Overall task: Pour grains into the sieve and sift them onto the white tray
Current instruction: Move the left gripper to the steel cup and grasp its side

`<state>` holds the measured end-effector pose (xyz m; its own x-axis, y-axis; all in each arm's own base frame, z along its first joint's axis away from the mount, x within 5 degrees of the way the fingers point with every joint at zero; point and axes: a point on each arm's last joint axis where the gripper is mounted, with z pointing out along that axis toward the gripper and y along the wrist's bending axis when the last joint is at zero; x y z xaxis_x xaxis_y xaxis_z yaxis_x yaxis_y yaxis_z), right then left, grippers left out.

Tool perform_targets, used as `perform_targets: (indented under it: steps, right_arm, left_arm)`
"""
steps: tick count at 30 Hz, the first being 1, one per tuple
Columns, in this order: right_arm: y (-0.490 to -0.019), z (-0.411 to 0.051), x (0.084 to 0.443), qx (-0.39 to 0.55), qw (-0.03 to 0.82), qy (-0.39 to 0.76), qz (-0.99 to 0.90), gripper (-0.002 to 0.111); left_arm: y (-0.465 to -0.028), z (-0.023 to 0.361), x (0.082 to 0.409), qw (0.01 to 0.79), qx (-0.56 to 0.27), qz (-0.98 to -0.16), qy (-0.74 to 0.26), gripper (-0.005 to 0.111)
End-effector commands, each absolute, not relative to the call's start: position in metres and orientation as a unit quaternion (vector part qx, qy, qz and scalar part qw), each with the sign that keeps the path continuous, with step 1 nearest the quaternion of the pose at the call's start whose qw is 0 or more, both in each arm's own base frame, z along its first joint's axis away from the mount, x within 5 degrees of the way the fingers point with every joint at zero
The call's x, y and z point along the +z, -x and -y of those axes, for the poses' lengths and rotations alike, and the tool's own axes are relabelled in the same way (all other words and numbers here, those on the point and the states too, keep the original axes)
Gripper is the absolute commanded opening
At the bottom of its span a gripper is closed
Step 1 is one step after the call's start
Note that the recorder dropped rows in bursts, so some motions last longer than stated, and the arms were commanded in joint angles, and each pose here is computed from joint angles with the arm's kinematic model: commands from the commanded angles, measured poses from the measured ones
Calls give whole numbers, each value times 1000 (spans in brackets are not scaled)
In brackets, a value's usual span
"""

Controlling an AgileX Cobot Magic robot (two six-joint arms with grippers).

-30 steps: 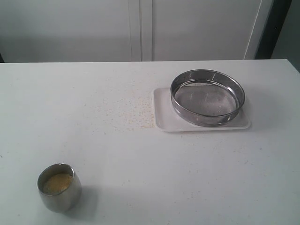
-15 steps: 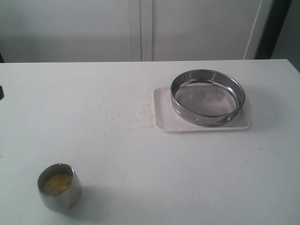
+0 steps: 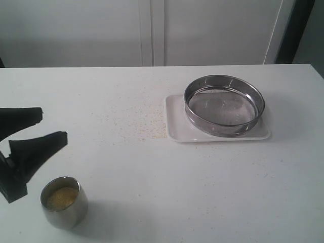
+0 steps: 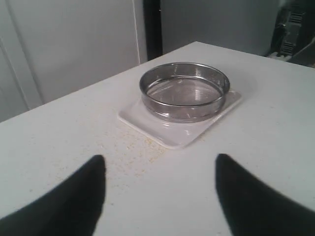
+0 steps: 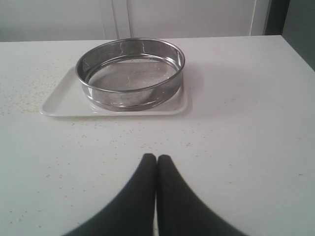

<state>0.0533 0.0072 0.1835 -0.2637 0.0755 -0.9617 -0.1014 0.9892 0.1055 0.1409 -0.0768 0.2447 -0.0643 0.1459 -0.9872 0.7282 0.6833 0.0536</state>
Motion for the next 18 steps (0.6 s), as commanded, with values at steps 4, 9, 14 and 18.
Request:
perform_targets:
  steps: [4, 9, 14, 18]
  right_arm:
    - [-53, -7, 183, 71, 610, 7, -789, 0]
    - [-53, -7, 183, 71, 610, 7, -789, 0]
    - [-53, -7, 183, 71, 610, 7, -789, 0]
    - [-53, -7, 183, 71, 609, 7, -790, 0]
  left_arm:
    - [-150, 82, 224, 552, -270, -721, -321, 89]
    - [-151, 81, 202, 520, -267, -746, -318, 89]
    - [-143, 77, 175, 489, -254, -775, -308, 89]
    - [-148, 77, 172, 495, -257, -774, -300, 89]
